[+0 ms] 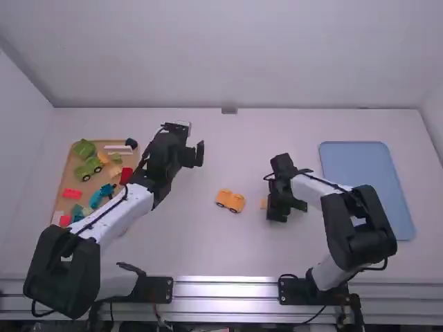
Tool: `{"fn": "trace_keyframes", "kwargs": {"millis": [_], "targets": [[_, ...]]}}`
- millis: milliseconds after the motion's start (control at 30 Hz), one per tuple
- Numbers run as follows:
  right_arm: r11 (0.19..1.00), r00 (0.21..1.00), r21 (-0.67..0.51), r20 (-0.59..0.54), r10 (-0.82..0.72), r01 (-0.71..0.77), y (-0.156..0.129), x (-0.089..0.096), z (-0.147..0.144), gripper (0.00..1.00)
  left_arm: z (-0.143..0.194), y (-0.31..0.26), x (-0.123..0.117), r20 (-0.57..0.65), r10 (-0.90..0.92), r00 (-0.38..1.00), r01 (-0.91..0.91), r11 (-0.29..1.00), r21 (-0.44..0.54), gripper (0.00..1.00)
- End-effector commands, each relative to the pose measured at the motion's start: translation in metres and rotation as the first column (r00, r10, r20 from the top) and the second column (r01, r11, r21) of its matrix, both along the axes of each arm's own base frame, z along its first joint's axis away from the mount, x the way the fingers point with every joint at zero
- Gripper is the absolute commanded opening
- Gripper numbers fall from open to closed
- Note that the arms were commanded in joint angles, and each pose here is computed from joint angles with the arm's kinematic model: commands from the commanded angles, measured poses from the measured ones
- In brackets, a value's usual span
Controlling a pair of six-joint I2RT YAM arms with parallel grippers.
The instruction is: Assemble lego blocks to make yellow taxi
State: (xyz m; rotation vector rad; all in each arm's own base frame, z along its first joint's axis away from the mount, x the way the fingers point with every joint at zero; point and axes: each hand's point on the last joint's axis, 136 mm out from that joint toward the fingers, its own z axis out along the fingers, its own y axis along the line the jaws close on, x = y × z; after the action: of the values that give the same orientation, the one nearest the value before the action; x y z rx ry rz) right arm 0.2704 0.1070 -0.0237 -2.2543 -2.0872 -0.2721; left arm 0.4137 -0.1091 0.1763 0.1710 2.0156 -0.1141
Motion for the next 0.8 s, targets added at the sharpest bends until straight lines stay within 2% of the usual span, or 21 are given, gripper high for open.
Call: {"fn": "trace_keyframes", "kwargs": {"millis": [0,100,233,400,433,500,600,633,667,767], "targets": [[1.0,1.0,-0.007,-0.022,-0.022,0.022,-0.002,-0.005,-0.003,0.99,0.016,0.003,0.002,0.038,0.008,0.999,-0.008,1.0,-0.002,0.99],[1.0,1.0,0.025,0.006,-0.003,0.003,0.003,-0.001,0.006,0.99,0.016,0.002,0.001,0.038,0.006,0.999,-0.006,1.0,-0.001,0.99],[0.997,0.99,0.038,0.124,0.068,-0.073,0.002,0.019,0.04,0.99,0.018,0.004,0.003,0.045,0.011,0.999,-0.011,1.0,-0.004,0.99],[0.975,0.934,-0.024,0.282,0.218,-0.22,-0.002,0.043,0.108,0.99,0.018,0.001,0.002,0.045,0.005,0.999,-0.005,1.0,-0.004,0.99],[0.956,0.892,-0.077,0.344,0.292,-0.283,-0.005,0.051,0.137,0.99,0.018,0.001,0.002,0.045,0.005,0.999,-0.005,1.0,-0.004,0.99],[0.921,0.826,-0.155,0.409,0.389,-0.357,-0.007,0.063,0.166,0.99,0.018,0.002,0.002,0.045,0.007,0.999,-0.007,1.0,-0.004,0.99],[0.772,0.627,-0.337,0.451,0.635,-0.539,-0.006,0.07,0.218,0.99,0.017,0.001,0.002,0.041,0.004,0.999,-0.004,1.0,-0.002,0.99],[0.755,0.61,-0.351,0.446,0.655,-0.554,-0.007,0.07,0.221,0.99,0.017,0.001,0.002,0.041,0.004,0.999,-0.004,1.0,-0.002,0.99],[0.703,0.552,-0.395,0.437,0.71,-0.591,-0.007,0.068,0.233,0.99,0.013,0.001,0.0,0.027,0.003,1.0,-0.003,1.0,0.001,0.99],[0.679,0.508,-0.433,0.453,0.732,-0.592,-0.007,0.069,0.252,0.99,0.007,0.002,-0.003,0.001,0.002,1.0,-0.002,1.0,0.006,0.99]]}}
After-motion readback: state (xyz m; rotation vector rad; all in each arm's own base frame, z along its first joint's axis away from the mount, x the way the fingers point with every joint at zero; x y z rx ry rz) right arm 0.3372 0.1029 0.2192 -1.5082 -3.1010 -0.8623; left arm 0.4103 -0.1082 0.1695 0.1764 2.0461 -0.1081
